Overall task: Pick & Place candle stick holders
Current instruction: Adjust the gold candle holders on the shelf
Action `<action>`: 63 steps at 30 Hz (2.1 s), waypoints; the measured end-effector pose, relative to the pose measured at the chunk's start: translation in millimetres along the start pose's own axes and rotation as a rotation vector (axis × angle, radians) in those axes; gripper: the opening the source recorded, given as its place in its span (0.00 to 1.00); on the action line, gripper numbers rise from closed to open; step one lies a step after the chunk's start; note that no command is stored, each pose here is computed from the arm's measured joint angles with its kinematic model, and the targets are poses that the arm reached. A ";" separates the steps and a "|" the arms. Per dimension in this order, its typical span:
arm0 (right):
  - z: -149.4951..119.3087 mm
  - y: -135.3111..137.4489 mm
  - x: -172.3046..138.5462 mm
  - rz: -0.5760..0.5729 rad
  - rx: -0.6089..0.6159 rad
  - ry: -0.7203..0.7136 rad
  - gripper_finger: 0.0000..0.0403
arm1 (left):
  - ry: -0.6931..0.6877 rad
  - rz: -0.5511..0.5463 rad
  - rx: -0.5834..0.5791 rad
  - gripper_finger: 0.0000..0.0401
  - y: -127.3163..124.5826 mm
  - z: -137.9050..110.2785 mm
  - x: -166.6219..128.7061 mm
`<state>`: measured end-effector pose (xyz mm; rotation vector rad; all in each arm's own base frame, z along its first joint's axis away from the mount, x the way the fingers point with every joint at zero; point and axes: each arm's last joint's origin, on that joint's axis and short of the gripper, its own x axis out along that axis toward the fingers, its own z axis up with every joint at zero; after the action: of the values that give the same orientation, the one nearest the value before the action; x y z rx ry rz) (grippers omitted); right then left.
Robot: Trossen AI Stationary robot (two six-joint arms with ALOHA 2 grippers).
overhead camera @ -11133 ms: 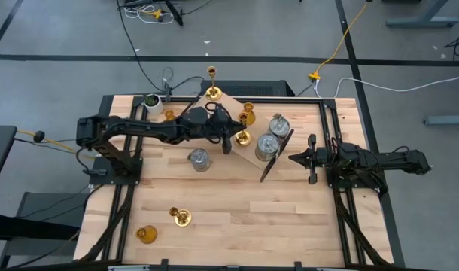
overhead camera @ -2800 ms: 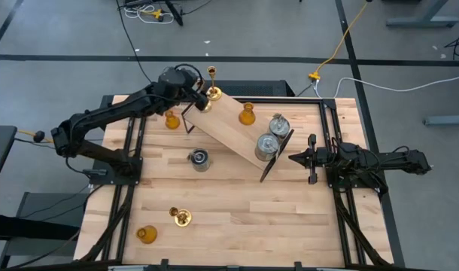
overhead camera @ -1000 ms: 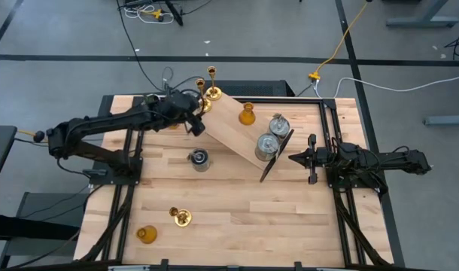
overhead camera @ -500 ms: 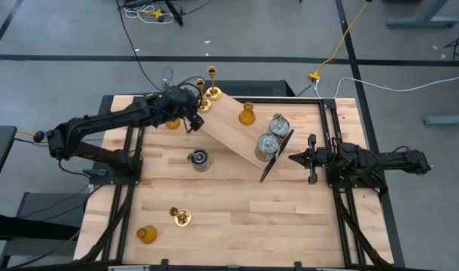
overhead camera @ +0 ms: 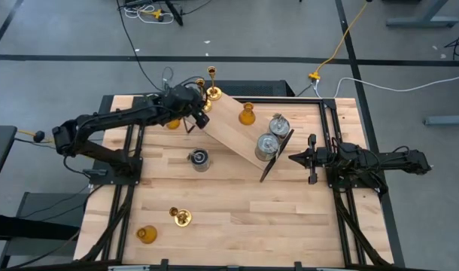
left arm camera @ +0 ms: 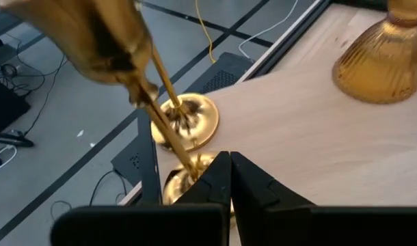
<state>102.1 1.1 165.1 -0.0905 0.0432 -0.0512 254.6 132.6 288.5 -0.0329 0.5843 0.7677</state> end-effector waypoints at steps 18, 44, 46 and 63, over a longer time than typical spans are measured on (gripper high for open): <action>0.0 0.0 0.0 0.000 0.000 0.000 0.01 | 0.113 -0.007 -0.003 0.01 -5.2 -14.0 19.9; 0.0 0.0 0.0 0.000 0.000 0.000 0.01 | 0.208 0.030 0.008 0.03 0.6 -25.6 35.3; 0.0 0.0 0.0 0.000 0.000 0.000 0.01 | 0.204 0.027 0.005 0.02 1.1 -25.2 35.5; 0.0 0.0 0.0 0.000 0.000 0.000 0.01 | 0.193 0.033 0.000 0.02 1.6 -24.4 36.5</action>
<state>102.1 1.1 165.1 -0.0904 0.0430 -0.0512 262.5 151.5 249.7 -0.0985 0.7694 0.8023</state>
